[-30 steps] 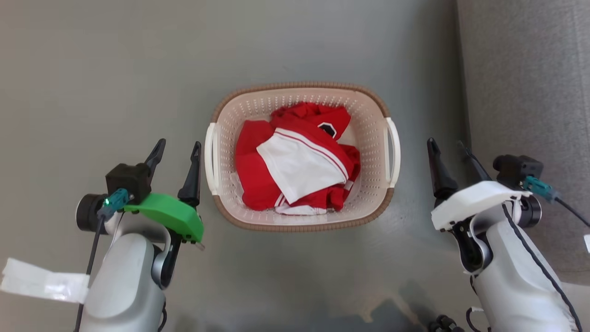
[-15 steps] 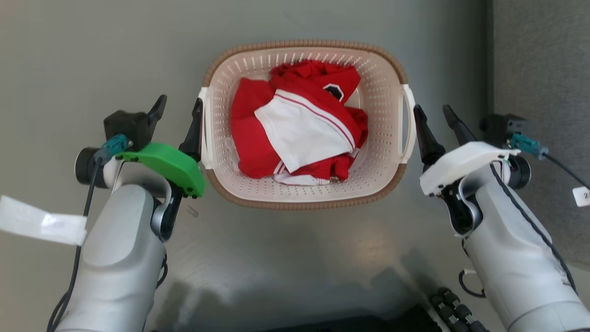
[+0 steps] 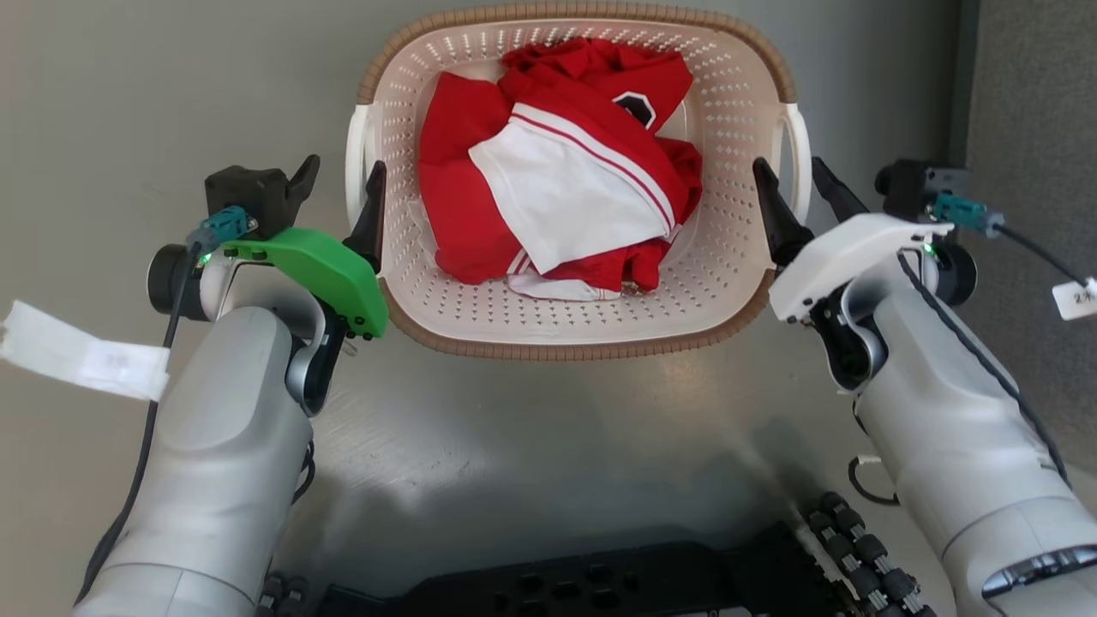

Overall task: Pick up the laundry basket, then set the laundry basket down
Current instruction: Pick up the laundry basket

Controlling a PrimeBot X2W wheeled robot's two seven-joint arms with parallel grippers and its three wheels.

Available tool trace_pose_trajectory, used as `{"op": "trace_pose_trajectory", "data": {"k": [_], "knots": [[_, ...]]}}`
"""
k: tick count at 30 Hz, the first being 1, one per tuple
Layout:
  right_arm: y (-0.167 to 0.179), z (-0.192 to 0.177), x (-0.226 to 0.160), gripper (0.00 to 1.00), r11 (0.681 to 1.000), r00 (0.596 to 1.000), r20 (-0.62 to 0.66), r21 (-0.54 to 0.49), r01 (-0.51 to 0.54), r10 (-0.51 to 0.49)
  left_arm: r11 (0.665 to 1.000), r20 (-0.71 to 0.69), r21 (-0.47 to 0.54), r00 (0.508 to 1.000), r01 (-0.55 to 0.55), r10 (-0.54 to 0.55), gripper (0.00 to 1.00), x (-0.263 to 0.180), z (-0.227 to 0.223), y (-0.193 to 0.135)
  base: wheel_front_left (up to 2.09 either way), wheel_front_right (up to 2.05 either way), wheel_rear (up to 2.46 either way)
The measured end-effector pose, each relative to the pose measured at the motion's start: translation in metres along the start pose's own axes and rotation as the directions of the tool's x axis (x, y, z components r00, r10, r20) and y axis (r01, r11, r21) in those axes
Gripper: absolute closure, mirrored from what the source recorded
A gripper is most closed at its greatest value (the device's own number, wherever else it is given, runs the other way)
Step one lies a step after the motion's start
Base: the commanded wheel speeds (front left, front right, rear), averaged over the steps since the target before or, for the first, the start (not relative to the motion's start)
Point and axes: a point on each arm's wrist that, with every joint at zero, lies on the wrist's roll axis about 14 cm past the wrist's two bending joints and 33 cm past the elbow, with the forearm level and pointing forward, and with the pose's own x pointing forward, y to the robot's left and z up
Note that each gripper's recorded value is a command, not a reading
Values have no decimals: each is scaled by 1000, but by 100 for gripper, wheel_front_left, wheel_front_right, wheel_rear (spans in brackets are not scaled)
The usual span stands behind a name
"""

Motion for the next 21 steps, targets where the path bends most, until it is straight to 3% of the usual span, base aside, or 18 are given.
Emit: {"op": "trace_pose_trajectory", "data": {"k": [14,15,16,17,18,19,21], "knots": [[3,-15,18,0,999,998,-68,-26,-22,20,999,-83,-4,996,36,-36,0,13,-22,-6,0,0,0],[4,-14,20,23,999,998,-66,-25,-25,23,999,-86,-6,996,37,-38,0,13,-23,-6,0,0,0],[5,-12,21,54,999,998,-64,-23,-28,27,999,-90,-5,995,39,-39,0,14,-24,-6,0,0,0],[7,-11,23,68,999,998,-61,-23,-33,31,999,-91,-9,995,39,-40,15,14,-24,-6,0,0,0],[8,-10,24,100,999,998,-61,-26,-36,35,999,-92,-15,995,37,-38,53,14,-24,-6,0,0,0],[9,-9,25,100,999,997,-60,-27,-39,37,999,-92,-23,995,35,-37,100,14,-24,-5,0,0,0],[10,-9,26,100,999,997,-61,-26,-42,40,999,-93,-32,995,36,-39,100,15,-24,-6,0,0,0]]}}
